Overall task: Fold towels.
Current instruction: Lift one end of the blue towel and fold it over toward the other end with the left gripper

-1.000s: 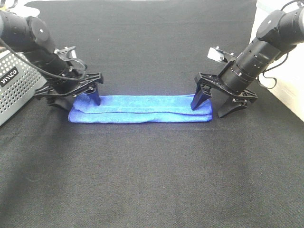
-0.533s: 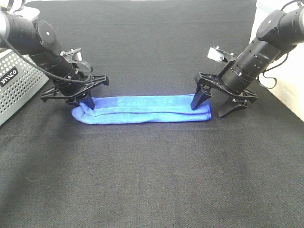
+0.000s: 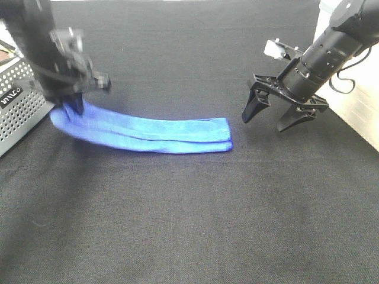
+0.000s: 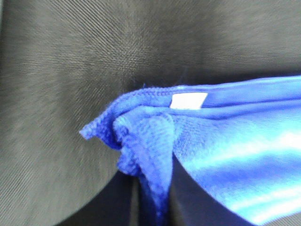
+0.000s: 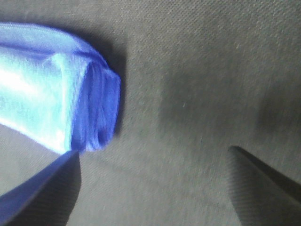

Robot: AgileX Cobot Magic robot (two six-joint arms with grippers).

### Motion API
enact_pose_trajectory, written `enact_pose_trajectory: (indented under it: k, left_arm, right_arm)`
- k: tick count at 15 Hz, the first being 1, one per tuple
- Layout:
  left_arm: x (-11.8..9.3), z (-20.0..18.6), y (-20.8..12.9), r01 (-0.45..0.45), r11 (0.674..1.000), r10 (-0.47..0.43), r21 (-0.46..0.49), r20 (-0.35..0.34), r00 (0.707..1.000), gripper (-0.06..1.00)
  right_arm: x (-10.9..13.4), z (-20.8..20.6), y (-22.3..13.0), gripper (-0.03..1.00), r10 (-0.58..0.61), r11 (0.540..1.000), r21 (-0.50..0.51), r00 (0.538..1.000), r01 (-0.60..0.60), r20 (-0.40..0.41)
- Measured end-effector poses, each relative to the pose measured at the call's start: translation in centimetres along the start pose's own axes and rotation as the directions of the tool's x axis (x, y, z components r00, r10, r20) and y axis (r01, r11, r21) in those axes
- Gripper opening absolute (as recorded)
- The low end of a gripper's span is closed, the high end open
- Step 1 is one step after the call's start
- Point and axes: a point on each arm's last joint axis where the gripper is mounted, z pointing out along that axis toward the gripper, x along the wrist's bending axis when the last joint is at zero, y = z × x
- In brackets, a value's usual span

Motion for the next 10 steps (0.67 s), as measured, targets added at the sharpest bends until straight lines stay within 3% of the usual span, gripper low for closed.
enact_pose_trajectory:
  k: [2,4,5,7,10]
  left_arm:
    - [-1.7,-1.6,0.3,0.003,1.000,-0.003,0.005,0.049,0.999,0.08]
    - [-5.3,-2.7,0.1,0.009,1.000,-0.011,0.012,0.170,0.985,0.08]
    - [-5.3,-2.7,0.1,0.009,1.000,-0.011,0.012,0.170,0.985,0.08]
    - [-8.7,-3.0,-0.2,0.001,1.000,-0.006,0.020,0.252,0.968,0.08]
    - [-13.0,-1.1,-0.6,0.012,0.999,-0.022,0.038,0.287,0.958,0.09]
  right_arm:
    - [0.1,0.0,-0.3,0.79,0.011,1.000,0.029,1.000,-0.011,-0.006]
    - [0.1,-0.1,-0.5,0.79,0.021,0.999,0.050,1.000,-0.020,-0.008]
    - [0.1,-0.1,-0.5,0.79,0.021,0.999,0.050,1.000,-0.020,-0.008]
    - [0.3,-0.5,-0.5,0.79,0.018,0.999,0.045,1.000,-0.017,-0.010]
    - [1.2,-2.4,-0.3,0.79,-0.003,1.000,-0.002,1.000,0.003,-0.015]
